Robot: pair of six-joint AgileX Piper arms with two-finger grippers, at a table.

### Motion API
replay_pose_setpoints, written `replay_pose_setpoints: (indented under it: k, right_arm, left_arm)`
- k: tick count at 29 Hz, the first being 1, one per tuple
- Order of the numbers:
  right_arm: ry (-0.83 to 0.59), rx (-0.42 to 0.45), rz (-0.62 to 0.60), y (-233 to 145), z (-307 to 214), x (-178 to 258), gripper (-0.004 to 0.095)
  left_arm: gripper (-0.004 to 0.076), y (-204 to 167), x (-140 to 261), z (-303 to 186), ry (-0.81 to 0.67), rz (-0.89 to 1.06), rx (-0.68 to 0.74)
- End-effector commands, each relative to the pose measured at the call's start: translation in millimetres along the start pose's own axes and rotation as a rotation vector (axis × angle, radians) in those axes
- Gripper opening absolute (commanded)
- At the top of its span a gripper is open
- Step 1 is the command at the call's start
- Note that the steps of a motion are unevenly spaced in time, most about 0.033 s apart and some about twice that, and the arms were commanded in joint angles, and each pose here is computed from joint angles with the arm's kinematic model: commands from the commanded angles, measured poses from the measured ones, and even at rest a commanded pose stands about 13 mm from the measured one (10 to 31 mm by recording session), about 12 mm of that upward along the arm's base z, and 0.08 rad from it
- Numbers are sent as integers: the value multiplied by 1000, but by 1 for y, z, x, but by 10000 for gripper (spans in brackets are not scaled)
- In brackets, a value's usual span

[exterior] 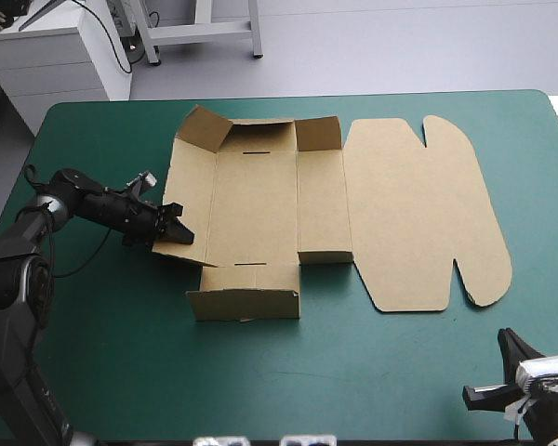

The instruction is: Fold the box

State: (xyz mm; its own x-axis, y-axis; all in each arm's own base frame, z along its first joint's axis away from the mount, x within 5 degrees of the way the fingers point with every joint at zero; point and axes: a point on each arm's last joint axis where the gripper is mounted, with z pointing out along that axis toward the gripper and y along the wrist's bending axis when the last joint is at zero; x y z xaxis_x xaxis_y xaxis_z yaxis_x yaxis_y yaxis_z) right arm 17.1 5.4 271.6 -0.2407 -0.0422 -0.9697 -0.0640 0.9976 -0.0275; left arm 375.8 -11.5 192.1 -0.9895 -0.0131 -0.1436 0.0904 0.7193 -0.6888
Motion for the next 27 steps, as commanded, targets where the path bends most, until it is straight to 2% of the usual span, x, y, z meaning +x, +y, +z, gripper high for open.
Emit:
replay_pose_setpoints:
  k: [1, 8, 12, 15, 20, 27]
  right_arm:
    - [-122, 11, -2, 0, -9, -13, -20]
    - [-122, 11, -2, 0, -9, -13, -20]
    - [-122, 11, -2, 0, -9, -13, -20]
    - [-122, 11, -2, 0, -9, -13, -20]
    - [-123, 7, 3, 0, -9, -13, -20]
    - [-121, 7, 3, 0, -9, -13, -20]
  left_arm:
    - [4, -27, -4, -27, -11, 55, 79]
    - [-8, -30, -12, -42, -9, 45, -44]
    - [-8, -50, -19, -64, -72, 113, -80]
    - [-8, -74, -19, -77, -82, 233, -180]
    - [-8, -120, -19, -83, -54, 476, -450]
    - [-8, -178, -19, -64, -26, 745, -637]
